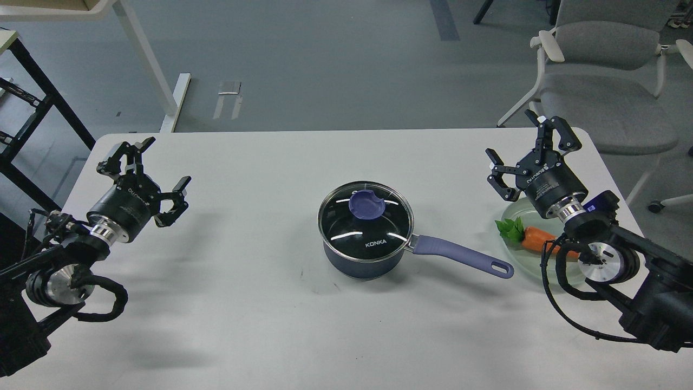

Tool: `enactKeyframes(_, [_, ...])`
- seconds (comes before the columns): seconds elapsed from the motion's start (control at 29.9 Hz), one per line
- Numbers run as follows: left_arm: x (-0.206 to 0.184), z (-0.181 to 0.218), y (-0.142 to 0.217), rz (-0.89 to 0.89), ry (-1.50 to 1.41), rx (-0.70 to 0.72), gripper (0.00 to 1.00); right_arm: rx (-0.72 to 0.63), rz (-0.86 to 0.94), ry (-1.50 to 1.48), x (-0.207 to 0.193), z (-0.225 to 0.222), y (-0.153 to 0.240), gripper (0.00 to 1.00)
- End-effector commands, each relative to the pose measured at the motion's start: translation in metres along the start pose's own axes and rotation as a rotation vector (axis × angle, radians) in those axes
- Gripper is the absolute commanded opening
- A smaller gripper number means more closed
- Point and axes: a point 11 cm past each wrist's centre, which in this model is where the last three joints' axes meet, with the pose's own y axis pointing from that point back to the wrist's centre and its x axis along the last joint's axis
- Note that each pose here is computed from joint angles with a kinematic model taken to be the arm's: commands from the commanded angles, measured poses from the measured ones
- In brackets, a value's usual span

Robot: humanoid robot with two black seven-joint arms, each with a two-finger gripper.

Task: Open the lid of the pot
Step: 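Move the right gripper toward the purple pot handle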

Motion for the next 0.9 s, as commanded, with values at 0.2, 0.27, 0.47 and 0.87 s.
enactKeyframes(0.2, [0.004, 0.01, 0.001, 0.003, -0.023, -0.004, 0.99, -0.005, -0.041, 0.021, -0.007, -0.013, 0.006, 1.0])
enactKeyframes(0.27, [0.008, 0.021, 0.003, 0.004, -0.04, -0.017, 0.99, -0.003, -0.067, 0.05, -0.01, -0.03, 0.012, 1.0])
enactKeyframes(0.47, [0.015, 0.04, 0.008, -0.012, -0.058, -0.036, 0.99, -0.021, -0.224, 0.255, -0.042, -0.092, 0.032, 1.0])
enactKeyframes(0.87, [-0.015, 0.073, -0.018, -0.133, -0.233, -0.068, 0.99, -0.106, -0.733, 1.113, -0.141, -0.138, 0.008, 1.0])
